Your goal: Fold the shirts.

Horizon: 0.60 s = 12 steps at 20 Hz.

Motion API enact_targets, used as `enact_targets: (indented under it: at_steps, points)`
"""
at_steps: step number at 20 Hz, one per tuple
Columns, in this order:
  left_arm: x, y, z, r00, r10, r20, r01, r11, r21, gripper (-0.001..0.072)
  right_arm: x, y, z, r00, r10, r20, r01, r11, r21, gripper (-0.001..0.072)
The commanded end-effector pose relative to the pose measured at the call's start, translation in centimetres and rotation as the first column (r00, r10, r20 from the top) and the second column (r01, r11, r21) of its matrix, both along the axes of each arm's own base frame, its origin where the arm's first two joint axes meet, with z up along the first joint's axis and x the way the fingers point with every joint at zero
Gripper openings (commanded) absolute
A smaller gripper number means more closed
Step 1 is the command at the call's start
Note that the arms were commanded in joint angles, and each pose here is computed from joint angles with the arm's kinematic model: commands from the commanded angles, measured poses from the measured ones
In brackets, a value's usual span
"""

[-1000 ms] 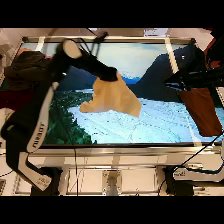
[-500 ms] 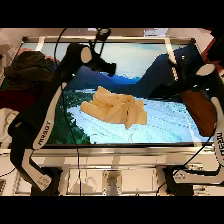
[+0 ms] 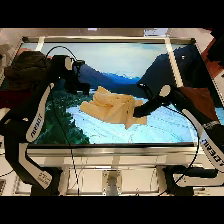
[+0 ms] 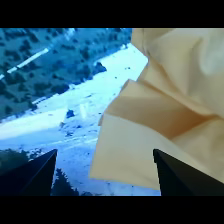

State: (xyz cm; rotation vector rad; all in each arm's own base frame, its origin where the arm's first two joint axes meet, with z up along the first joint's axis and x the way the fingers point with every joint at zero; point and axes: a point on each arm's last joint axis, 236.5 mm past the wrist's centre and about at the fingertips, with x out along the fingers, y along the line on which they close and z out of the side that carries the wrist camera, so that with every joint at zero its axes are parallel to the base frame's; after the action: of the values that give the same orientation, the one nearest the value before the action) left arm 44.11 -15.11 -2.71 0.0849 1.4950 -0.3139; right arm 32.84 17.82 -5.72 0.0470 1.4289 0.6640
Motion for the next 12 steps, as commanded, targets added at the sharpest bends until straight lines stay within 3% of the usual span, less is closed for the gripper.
enact_targets:
  at_steps: [1,6,11,12]
  points:
    - [-0.5,-0.6,-2.5,0.999,-0.020,-0.044,0.018,0.999,-0.050,0.0703,0.1,1.5,-0.7,0.999,-0.029,0.017,0.028,0.999,0.034,0.0354]
    - [-0.3,-0.1,-4.2,0.997,-0.048,-0.053,0.047,0.998,-0.029,0.0702,0.0,3.4,-0.9,0.997,-0.066,-0.038,0.070,0.991,0.110,0.0353]
    - [-2.8,-1.8,-5.5,0.976,-0.149,-0.160,0.132,0.985,-0.113,0.0679,0.0,4.0,-2.0,0.994,-0.087,-0.072,0.095,0.987,0.128,0.0352]
    - [-3.3,-2.0,-5.7,0.970,-0.156,-0.186,0.134,0.983,-0.125,0.0508,0.4,4.2,-1.9,0.992,-0.102,-0.068,0.110,0.984,0.139,0.0350]
